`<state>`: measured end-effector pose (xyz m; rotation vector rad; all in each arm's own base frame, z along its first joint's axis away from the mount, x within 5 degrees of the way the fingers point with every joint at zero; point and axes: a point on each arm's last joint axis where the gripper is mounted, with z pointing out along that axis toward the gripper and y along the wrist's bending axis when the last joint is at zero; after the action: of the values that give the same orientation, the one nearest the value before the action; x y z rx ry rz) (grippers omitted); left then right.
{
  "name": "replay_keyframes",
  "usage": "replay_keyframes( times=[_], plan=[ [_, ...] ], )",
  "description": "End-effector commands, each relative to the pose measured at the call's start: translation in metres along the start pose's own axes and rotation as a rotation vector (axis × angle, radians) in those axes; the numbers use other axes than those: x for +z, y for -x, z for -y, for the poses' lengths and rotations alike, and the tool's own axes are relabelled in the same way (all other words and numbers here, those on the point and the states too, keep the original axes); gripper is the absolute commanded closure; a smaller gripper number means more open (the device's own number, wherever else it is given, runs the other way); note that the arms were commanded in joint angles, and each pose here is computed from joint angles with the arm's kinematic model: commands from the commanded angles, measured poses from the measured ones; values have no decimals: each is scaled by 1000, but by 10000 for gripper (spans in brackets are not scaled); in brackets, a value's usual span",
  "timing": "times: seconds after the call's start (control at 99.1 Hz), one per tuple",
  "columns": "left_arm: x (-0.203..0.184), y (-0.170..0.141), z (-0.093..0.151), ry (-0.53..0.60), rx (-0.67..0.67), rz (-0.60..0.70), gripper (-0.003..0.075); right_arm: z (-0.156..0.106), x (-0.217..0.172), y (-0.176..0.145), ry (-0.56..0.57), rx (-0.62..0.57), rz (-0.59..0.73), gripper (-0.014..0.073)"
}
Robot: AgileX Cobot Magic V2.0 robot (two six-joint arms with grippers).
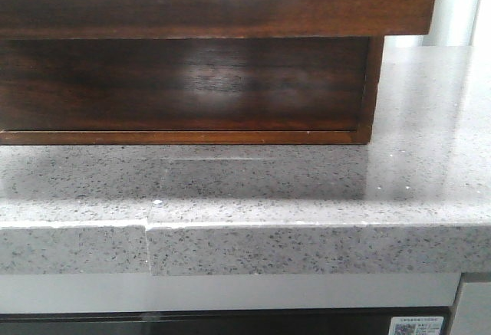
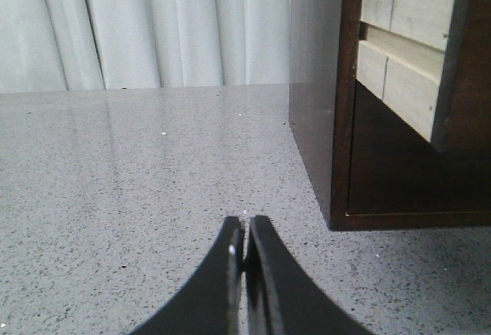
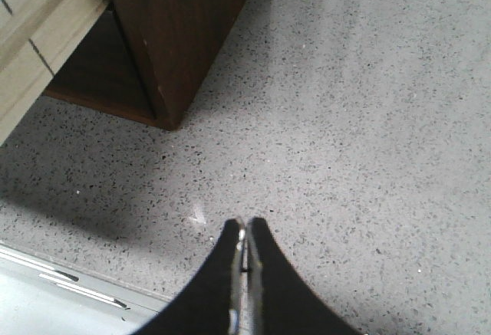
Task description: Put scissors in drawer with both arms
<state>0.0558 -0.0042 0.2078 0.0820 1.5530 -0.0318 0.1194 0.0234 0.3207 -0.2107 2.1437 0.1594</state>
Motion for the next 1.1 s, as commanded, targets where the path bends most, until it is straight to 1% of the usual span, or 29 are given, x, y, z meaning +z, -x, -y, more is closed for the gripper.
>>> replay_keyframes(
  times=[0.0,0.141,0.232,0.272,0.343,0.353,0.383,0.404,0.454,0.474,0.504,0.525,0.555,0.585,0.686,0.827,0.868,1.09],
  plan=[
    [-1,-2,0,6,-24,87,741,2,-5,13,-19,-10,93,664],
    [-1,-2,0,6,-24,87,741,2,-6,13,-20,-10,100,664],
    [-1,-2,0,6,-24,87,741,2,-12,4,-27,0,126,664],
    [-1,-2,0,6,-24,87,741,4,-14,-1,-51,-7,151,664],
    [-1,-2,0,6,-24,87,741,8,-18,-15,-102,1,241,664],
    [-1,-2,0,6,-24,87,741,9,-21,-16,-114,4,270,664],
    [-1,-2,0,6,-24,87,741,10,-20,-26,-137,11,301,664],
    [-1,-2,0,6,-24,87,741,11,-23,-31,-160,15,353,664],
    [-1,-2,0,6,-24,87,741,13,-21,-46,-190,21,404,664],
    [-1,-2,0,6,-24,87,741,13,-23,-52,-208,21,455,664],
    [-1,-2,0,6,-24,87,741,14,-20,-61,-219,23,474,664],
    [-1,-2,0,6,-24,87,741,14,-21,-66,-230,21,520,664],
    [-1,-2,0,6,-24,87,741,14,-18,-74,-237,21,538,664],
    [-1,-2,0,6,-24,87,741,14,-18,-81,-245,16,590,664],
    [-1,-2,0,6,-24,87,741,14,-10,-107,-261,11,673,664],
    [-1,-2,0,6,-24,87,741,15,3,-130,-273,8,719,664],
    [-1,-2,0,6,-24,87,741,15,3,-131,-267,10,694,664],
    [-1,-2,0,6,-24,87,741,15,3,-131,-270,9,705,664]
  ],
)
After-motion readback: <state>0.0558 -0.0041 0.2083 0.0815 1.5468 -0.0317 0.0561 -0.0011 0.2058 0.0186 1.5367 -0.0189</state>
